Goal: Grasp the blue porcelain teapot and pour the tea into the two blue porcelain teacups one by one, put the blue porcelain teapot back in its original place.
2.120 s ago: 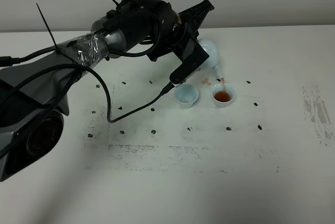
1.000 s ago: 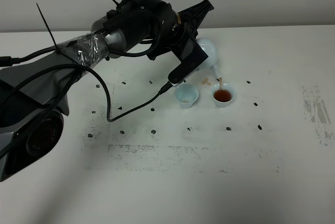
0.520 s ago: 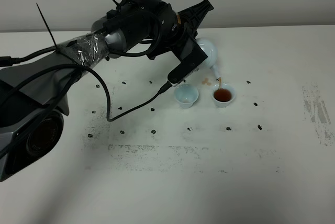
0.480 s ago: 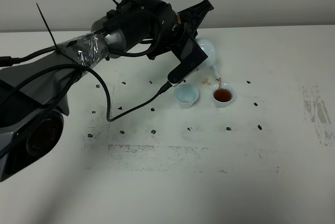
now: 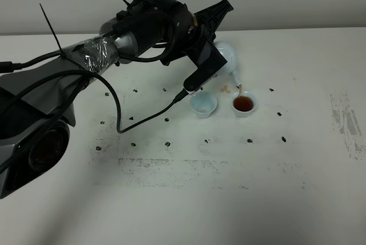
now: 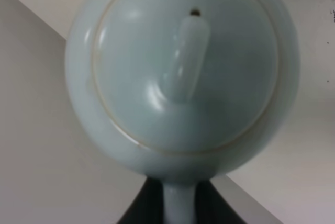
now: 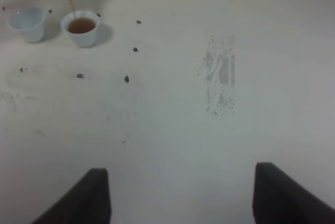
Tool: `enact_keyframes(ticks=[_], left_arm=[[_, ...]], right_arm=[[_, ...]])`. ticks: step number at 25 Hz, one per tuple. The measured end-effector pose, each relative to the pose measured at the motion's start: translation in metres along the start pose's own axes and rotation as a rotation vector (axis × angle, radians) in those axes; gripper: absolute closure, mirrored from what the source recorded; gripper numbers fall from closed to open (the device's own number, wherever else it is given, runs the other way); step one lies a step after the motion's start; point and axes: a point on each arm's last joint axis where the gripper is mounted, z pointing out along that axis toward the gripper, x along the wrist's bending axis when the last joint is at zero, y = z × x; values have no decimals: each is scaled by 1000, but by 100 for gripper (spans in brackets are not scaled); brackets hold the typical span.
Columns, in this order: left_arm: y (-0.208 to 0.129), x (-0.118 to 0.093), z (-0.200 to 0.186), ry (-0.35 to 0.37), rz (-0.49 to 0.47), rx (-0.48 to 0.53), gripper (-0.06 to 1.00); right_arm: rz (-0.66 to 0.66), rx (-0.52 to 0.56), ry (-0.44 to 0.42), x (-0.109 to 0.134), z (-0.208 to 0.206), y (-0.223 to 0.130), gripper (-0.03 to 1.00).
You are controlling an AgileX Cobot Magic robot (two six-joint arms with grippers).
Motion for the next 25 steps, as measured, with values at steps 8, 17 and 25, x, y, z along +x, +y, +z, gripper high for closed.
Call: enact_keyframes(ticks=[8,17,25], left_arm=[[2,1,0,6,-49,-23,91],[2,5,-9,12,-290,-52,91],[-12,29,-81,-6,-813,-66,91]], right_arm=[[0,0,0,0,0,0,41],[0,0,0,0,0,0,41],[0,0,0,0,0,0,41]])
